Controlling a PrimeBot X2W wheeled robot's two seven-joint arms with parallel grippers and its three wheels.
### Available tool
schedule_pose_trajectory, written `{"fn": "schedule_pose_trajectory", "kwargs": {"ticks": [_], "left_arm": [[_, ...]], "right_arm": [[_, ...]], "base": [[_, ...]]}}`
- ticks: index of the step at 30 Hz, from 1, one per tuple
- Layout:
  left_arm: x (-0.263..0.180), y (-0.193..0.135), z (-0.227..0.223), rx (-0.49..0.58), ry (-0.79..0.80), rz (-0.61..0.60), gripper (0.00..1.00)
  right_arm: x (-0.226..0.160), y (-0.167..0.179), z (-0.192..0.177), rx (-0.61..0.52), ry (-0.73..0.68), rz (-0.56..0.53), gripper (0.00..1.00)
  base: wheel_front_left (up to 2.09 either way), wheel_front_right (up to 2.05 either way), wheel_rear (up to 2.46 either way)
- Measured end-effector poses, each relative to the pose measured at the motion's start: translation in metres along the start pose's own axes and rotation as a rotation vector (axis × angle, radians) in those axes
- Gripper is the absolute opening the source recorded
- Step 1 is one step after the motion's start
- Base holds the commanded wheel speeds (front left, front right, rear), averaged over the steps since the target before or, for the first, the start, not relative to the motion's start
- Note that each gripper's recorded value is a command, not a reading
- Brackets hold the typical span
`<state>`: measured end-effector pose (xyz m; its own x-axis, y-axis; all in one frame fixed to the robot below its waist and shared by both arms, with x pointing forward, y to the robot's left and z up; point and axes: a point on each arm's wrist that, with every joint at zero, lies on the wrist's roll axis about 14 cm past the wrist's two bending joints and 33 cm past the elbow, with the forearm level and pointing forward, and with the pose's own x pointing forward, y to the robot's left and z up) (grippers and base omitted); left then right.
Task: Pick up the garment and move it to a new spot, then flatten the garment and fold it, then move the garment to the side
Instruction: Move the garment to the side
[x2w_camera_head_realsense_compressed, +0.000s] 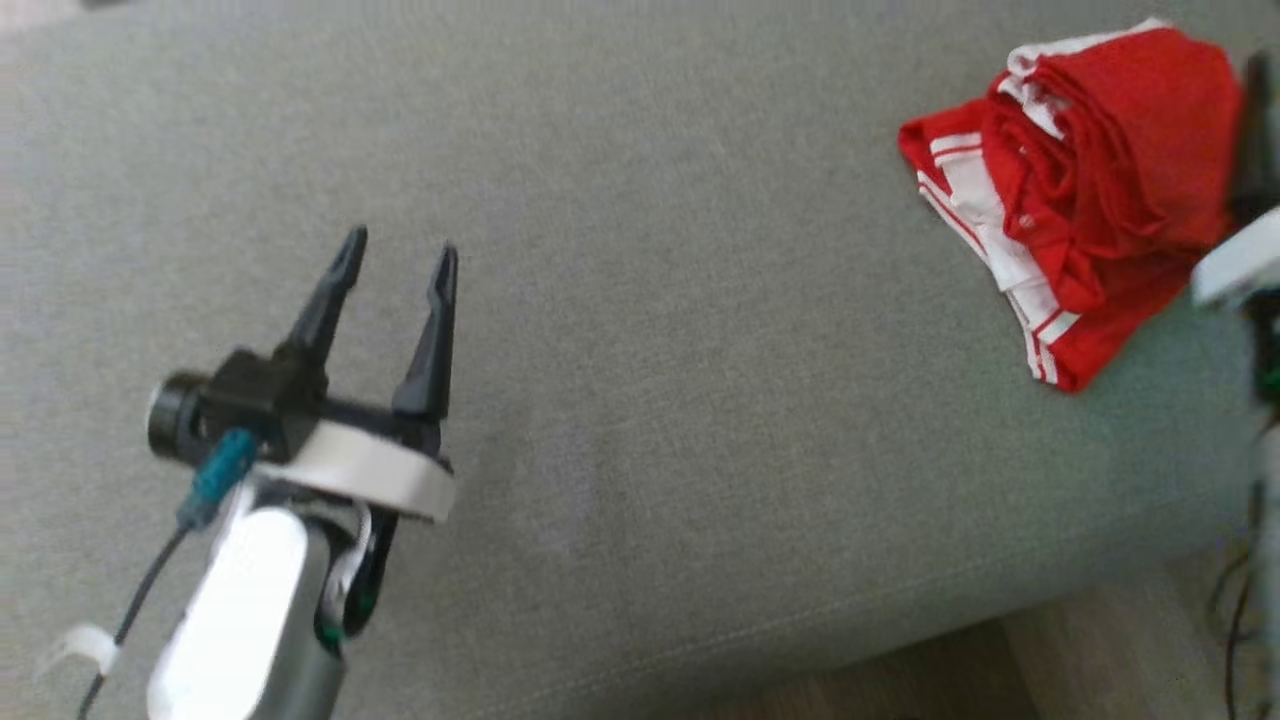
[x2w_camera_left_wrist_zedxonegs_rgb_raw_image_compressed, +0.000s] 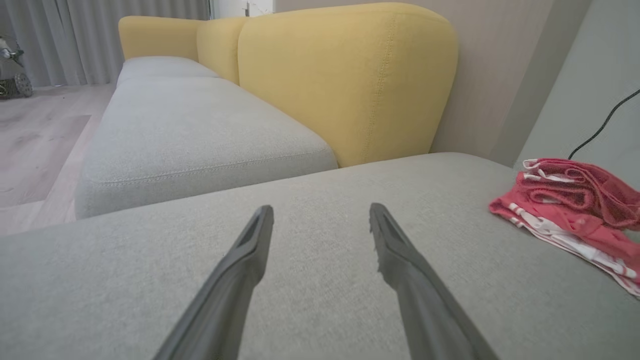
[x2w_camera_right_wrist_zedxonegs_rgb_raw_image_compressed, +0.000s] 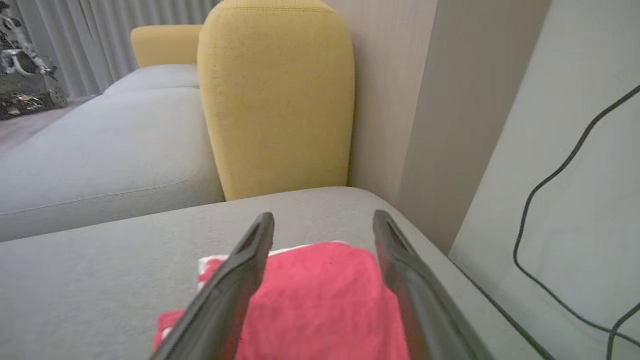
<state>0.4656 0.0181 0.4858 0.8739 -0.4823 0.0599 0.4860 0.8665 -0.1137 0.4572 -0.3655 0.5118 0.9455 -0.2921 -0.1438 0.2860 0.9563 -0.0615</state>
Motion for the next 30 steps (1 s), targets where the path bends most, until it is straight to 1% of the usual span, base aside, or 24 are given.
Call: {"fn": "schedule_pose_trajectory", "kwargs": {"ticks": [4,7,13,17,22,30], "left_arm": [[-0.023,0.002,0.002,0.001,0.015,0.038,1.0],[-0.036,0.01,0.009,0.019,0.007,0.081,1.0],[-0.067,0.038,0.02,0.031,-0.007,0.205,1.0],[-0.091,0.052,0.022,0.041,-0.001,0.27,1.0],[-0.121,0.064,0.029,0.051,-0.009,0.346,1.0],[-0.16,0.063,0.033,0.066,-0.011,0.393,1.0]], "right_arm": [[-0.03,0.034,-0.006,0.049,-0.041,0.06,1.0],[-0.048,0.064,-0.011,0.09,-0.053,0.114,1.0],[-0.071,0.133,-0.013,0.151,-0.074,0.278,1.0],[-0.081,0.162,-0.014,0.154,-0.071,0.357,1.0],[-0.095,0.181,-0.008,0.155,-0.09,0.413,1.0],[-0.128,0.18,-0.011,0.14,-0.093,0.437,1.0]], "base": [[0.0,0.0,0.0],[0.0,0.0,0.0],[0.0,0.0,0.0],[0.0,0.0,0.0],[0.0,0.0,0.0],[0.0,0.0,0.0]]}}
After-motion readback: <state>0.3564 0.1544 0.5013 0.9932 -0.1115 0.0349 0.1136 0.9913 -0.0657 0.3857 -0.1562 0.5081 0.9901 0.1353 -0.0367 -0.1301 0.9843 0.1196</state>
